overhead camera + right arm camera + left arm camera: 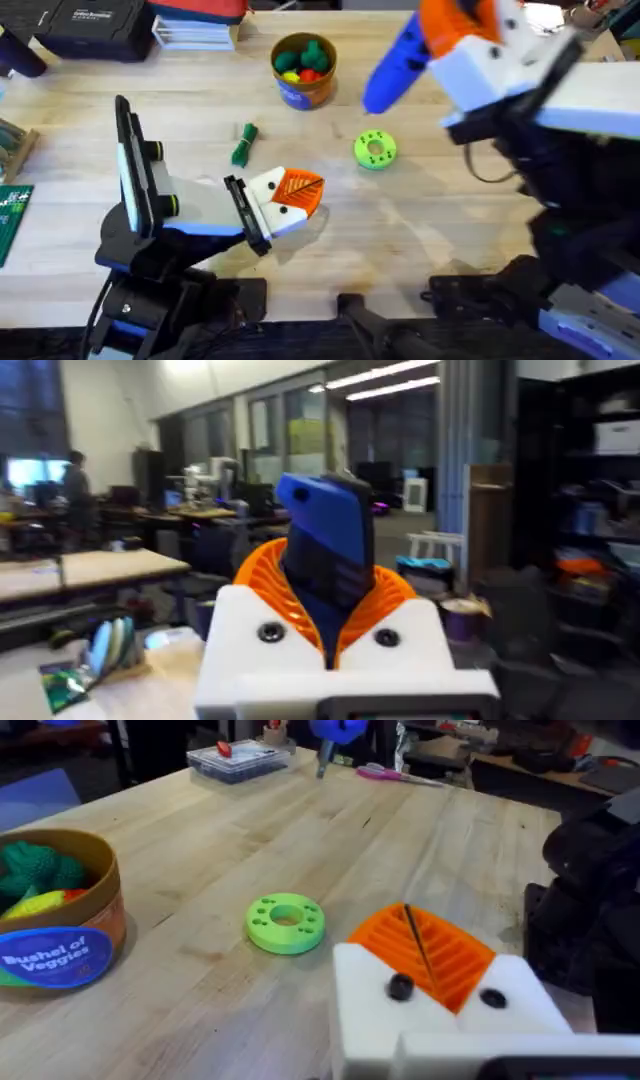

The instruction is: Pick up the gripper from the table and insert it into the empty holder that is missing its gripper. Then pick up a screw, insert it into the mounting hole, and use the screwdriver to tighten it. Finally, clean up the table by picking up the vegetable and placing it into the bucket.

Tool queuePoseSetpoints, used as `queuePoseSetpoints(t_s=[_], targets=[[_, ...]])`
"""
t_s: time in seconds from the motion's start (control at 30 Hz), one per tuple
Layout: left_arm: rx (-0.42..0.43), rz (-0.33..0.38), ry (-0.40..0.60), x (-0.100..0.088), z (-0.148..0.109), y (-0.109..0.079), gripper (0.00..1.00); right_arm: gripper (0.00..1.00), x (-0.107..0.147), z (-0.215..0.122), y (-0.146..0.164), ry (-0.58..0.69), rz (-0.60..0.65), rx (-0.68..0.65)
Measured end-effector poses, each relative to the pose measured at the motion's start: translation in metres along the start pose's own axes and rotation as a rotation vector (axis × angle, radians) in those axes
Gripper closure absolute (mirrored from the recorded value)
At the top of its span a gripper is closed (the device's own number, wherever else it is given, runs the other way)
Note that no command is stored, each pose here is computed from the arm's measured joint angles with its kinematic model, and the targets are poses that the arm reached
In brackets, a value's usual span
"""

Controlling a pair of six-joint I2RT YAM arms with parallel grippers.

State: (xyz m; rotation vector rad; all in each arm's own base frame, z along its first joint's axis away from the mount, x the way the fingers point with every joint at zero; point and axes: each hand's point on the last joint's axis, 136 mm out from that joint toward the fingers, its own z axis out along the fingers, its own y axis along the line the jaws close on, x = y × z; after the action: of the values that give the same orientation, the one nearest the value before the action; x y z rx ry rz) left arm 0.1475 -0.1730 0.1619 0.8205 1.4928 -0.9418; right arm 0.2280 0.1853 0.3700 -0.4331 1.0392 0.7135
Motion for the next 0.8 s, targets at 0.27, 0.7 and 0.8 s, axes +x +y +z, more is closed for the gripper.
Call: queuePoseSetpoints(t_s=[0.27,0.7,0.8], targets=[[0.000,0.000,0.000,0.000,0.000,0.000,0.989,0.974,0.005,0.021,0.051,-0.104,0.159,-0.171],[0.000,0.000,0.000,0.000,0.000,0.000,0.989,0.974,0.019,0.037,0.110,-0.042,0.268,-0.354],[0.000,-0.001,0.000,0.000,0.000,0.000,0.989,0.974,0.025,0.040,0.120,-0.020,0.237,-0.405]])
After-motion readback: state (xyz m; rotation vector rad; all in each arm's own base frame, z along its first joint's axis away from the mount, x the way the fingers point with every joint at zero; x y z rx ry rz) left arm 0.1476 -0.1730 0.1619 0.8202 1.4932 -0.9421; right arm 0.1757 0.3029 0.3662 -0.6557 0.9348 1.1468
